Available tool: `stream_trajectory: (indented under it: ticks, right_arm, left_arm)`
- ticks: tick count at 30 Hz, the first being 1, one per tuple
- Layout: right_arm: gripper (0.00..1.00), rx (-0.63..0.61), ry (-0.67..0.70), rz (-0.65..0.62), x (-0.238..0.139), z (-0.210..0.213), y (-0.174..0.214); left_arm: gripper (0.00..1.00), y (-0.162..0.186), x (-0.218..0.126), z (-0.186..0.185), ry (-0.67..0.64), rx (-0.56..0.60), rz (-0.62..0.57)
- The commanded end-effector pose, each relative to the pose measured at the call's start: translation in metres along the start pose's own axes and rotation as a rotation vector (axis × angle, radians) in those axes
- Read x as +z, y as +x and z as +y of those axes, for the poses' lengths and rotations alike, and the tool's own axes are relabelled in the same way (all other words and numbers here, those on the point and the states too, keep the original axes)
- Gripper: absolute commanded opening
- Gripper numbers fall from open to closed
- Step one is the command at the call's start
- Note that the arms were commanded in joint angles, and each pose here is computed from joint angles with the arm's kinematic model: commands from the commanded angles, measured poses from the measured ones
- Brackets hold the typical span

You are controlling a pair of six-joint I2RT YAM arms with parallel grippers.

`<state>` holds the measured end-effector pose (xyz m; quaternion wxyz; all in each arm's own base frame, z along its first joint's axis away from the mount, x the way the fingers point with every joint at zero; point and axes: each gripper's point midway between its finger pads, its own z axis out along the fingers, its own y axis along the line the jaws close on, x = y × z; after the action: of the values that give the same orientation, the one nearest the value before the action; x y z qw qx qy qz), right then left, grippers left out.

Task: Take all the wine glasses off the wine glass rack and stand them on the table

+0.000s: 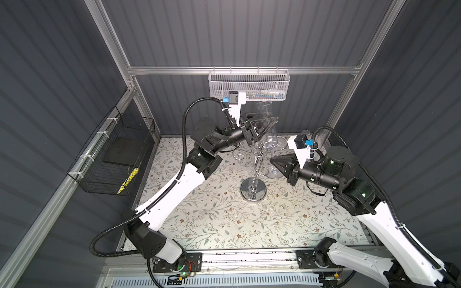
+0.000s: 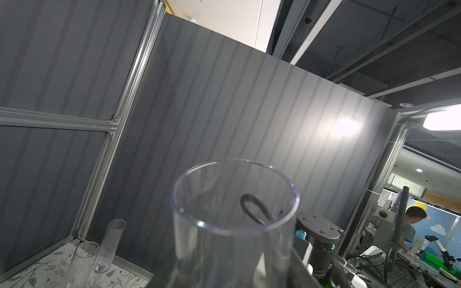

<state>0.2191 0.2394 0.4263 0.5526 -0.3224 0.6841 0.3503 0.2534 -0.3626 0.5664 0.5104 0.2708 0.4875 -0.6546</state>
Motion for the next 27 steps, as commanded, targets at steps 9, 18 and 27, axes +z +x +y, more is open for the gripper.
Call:
stream_trajectory:
  ticks: [9, 18, 27]
  right_arm:
    - [0.99, -0.057, 0.164, -0.322, -0.065, -0.003, -0.075]
    - [0.99, -0.083, 0.289, -0.385, -0.099, -0.013, -0.077]
    - [0.99, -0.071, 0.338, -0.383, -0.106, -0.02, -0.069]
  left_arm:
    - [0.32, -0.041, -0.037, -0.042, -0.086, 0.211, -0.094]
    - [0.32, -0.059, -0.089, -0.053, -0.321, 0.415, -0.097]
    - [0.32, -0.057, -0.153, -0.039, -0.617, 0.542, -0.083]
